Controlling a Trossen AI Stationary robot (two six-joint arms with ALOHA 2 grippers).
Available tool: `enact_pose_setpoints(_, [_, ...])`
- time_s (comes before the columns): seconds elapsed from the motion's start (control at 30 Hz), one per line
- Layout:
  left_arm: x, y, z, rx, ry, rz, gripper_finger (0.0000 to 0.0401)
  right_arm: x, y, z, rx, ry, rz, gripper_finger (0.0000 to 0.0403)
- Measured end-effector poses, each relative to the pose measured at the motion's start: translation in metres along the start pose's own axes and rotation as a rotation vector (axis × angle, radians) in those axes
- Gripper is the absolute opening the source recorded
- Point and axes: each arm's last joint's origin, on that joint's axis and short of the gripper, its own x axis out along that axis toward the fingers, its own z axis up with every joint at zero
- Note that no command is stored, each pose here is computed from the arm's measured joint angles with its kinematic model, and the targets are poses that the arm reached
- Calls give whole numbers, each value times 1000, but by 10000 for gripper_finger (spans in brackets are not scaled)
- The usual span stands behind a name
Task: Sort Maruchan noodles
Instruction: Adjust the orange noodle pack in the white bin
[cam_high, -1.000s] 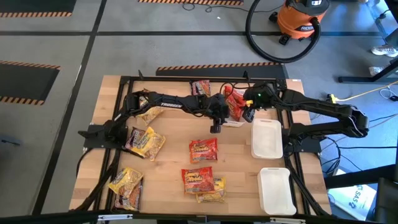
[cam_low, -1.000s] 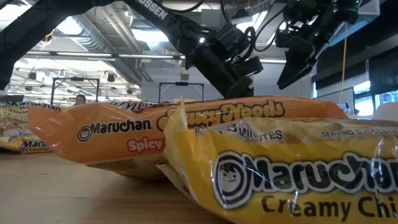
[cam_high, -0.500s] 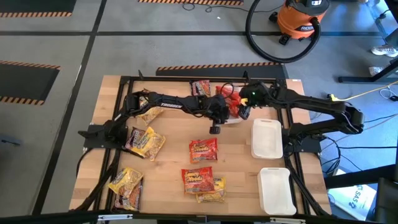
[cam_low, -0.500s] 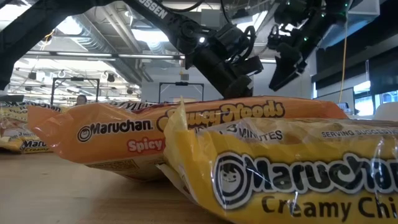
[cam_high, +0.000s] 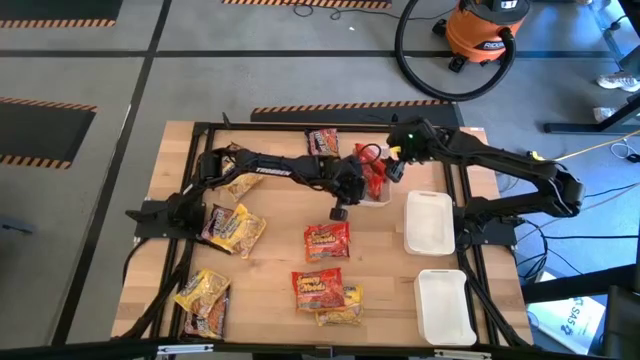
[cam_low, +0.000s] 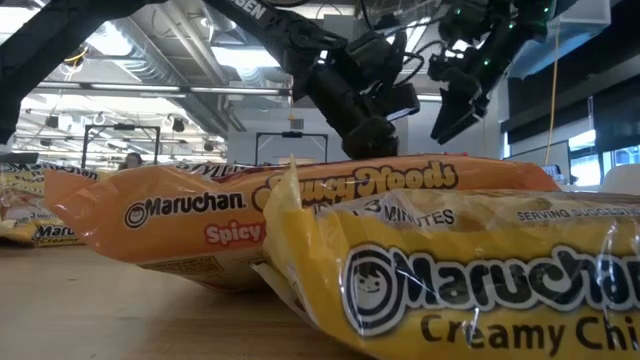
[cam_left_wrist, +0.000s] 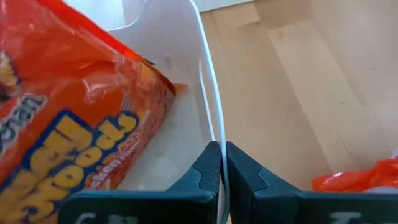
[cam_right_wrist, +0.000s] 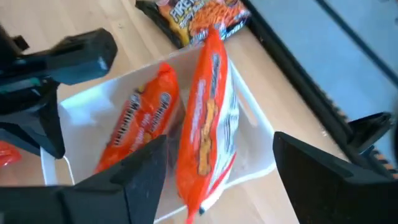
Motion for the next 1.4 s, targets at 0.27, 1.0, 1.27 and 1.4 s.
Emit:
enact_pose_setpoints(0.27, [0,1,0,12,0,1,4,38,-5,3,18,53,51,269])
enact_pose_setpoints(1.0, [1,1,0,19,-15,0,6,79,-6,-4,-57,155,28,120])
enact_pose_setpoints(1.27, [1,1,0,21,-16,0,7,72,-6,-2,-167,129,32,17])
enact_pose_setpoints(1.4, [1,1,0,21,-16,0,7,61,-6,1,-206,97,29,22])
